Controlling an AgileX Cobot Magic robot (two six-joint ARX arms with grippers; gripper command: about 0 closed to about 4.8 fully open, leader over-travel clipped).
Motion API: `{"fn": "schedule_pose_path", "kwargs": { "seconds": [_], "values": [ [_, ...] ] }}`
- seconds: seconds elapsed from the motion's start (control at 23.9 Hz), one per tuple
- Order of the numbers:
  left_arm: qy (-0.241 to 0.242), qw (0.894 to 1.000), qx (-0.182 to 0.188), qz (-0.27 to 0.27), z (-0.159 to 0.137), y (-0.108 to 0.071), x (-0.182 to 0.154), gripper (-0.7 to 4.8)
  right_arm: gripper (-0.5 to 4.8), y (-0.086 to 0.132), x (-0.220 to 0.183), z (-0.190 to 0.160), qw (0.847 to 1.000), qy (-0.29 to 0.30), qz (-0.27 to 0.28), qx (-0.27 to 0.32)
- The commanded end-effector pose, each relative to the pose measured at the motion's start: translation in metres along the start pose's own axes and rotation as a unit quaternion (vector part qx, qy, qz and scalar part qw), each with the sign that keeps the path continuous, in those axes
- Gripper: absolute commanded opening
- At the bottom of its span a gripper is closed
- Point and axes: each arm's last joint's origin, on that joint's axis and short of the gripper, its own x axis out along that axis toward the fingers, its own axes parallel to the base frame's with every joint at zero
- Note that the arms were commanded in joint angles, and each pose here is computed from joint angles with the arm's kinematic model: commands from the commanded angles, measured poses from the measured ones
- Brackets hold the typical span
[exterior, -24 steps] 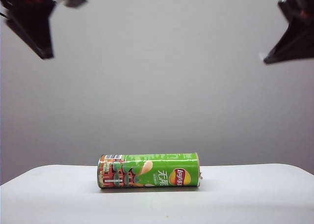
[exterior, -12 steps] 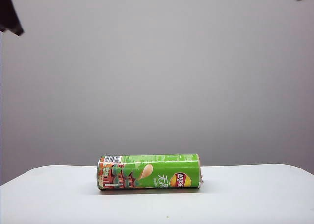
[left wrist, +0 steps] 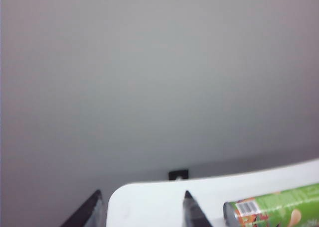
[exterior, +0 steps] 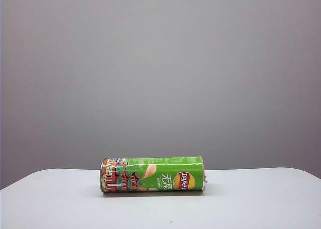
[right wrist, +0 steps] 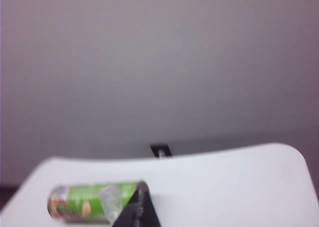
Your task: Pick up the green tub of chips from the desk, push the transparent container that's holding the chips and has slipped out back in, and finally put the chips back on the desk.
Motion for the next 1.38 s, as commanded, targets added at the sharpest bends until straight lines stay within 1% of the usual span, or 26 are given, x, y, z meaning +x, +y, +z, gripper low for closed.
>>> {"fn": "schedule_pose_path", "kwargs": {
  "seconds": [0.04, 0.13, 0.25, 0.34, 0.38, 0.46, 0.63, 0.71, 0.75, 0.8, 0.88, 1.01, 1.17, 1.26, 1.3, 1.38],
  "values": [
    [-0.031, 0.999, -0.018, 0.002, -0.023, -0.003, -0.002, 2.1, -0.06, -0.003, -0.004, -0.012, 0.999, -0.038, 0.006, 0.014],
    [-0.039, 0.999, -0.022, -0.001, -0.037, -0.004, -0.002, 2.1, -0.06, -0.006, -0.005, -0.021, 0.999, -0.038, -0.003, 0.015],
    [-0.034, 0.999, -0.029, -0.002, -0.054, -0.006, -0.001, 2.1, -0.06, -0.01, -0.008, -0.033, 0.999, -0.046, -0.014, 0.015],
    [-0.026, 0.999, -0.041, -0.022, -0.065, -0.009, -0.001, 2.09, -0.06, -0.012, -0.012, -0.044, 0.998, -0.063, -0.02, 0.009],
    [-0.026, 0.998, -0.041, -0.029, -0.066, -0.009, -0.001, 2.03, -0.06, -0.013, -0.013, -0.046, 0.997, -0.07, -0.02, 0.008],
    [-0.025, 0.998, -0.048, -0.041, -0.069, -0.01, -0.001, 1.75, -0.06, -0.014, -0.016, -0.051, 0.996, -0.084, -0.027, 0.005],
    [-0.009, 0.998, -0.051, -0.041, -0.073, -0.011, -0.001, 1.73, -0.06, -0.016, -0.015, -0.054, 0.996, -0.079, -0.043, 0.005],
    [0.002, 0.998, -0.047, -0.042, -0.075, -0.011, -0.001, 1.66, -0.06, -0.016, -0.015, -0.055, 0.996, -0.074, -0.047, -0.007],
    [0.009, 0.998, -0.043, -0.042, -0.077, -0.011, -0.001, 1.31, -0.06, -0.017, -0.015, -0.057, 0.996, -0.065, -0.052, -0.015],
    [0.012, 0.998, -0.041, -0.038, -0.077, -0.011, -0.001, 1.19, -0.06, -0.018, -0.015, -0.059, 0.996, -0.055, -0.064, -0.015],
    [0.012, 0.999, -0.038, -0.029, -0.077, -0.01, -0.001, 1.19, -0.06, -0.022, -0.014, -0.066, 0.995, -0.039, -0.087, -0.009],
    [0.019, 0.999, -0.038, -0.018, -0.079, -0.008, -0.001, 1.1, -0.06, -0.026, -0.013, -0.075, 0.995, -0.019, -0.095, -0.002],
    [0.026, 0.999, -0.039, -0.012, -0.08, -0.003, -0.001, 0.5, -0.06, -0.027, -0.013, -0.08, 0.995, 0.008, -0.104, 0.004],
    [0.038, 0.998, -0.042, -0.003, -0.083, 0.001, -0.001, 0.05, -0.06, -0.028, -0.013, -0.082, 0.994, 0.015, -0.106, 0.005],
    [0.046, 0.998, -0.043, -0.001, -0.085, 0.003, -0.001, -0.06, -0.05, -0.028, -0.013, -0.082, 0.994, 0.017, -0.107, 0.006],
    [0.051, 0.998, -0.044, 0.005, -0.086, 0.005, -0.001, -0.06, -0.05, -0.028, -0.013, -0.082, 0.994, 0.017, -0.107, 0.006]
  ]
}}
